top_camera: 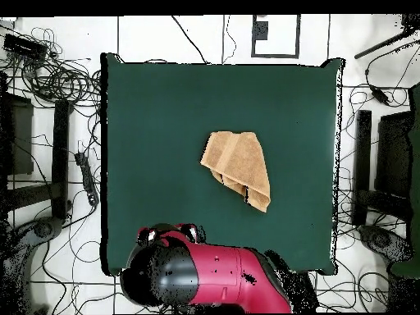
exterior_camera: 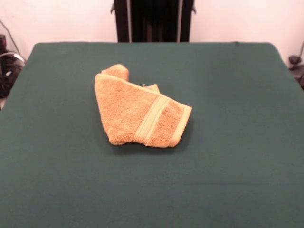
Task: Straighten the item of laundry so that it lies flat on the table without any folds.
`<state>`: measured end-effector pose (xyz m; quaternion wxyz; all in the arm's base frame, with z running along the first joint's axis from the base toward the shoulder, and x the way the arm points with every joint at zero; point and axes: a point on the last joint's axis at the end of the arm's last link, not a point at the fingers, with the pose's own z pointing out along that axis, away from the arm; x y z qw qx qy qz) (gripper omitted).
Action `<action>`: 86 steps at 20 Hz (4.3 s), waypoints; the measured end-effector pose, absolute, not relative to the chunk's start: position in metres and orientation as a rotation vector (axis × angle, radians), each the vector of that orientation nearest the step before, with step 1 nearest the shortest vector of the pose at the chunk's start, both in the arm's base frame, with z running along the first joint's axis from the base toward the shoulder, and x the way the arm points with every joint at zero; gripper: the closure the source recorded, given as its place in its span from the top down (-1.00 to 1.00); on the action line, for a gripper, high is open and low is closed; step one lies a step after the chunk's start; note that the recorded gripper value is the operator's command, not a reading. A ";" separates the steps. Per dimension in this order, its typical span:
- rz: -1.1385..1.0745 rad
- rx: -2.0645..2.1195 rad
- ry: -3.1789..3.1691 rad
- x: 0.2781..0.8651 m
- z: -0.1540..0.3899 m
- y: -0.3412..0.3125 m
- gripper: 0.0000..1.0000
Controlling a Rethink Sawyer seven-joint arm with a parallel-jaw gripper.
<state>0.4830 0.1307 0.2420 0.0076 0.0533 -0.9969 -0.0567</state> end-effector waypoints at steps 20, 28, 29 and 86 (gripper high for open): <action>-0.177 0.167 -3.117 0.483 0.242 0.131 1.00; -0.128 0.277 -3.097 0.475 0.237 0.139 1.00; -0.114 0.306 -3.094 0.473 0.235 0.141 1.00; -0.127 0.488 -2.847 0.584 -0.015 0.194 1.00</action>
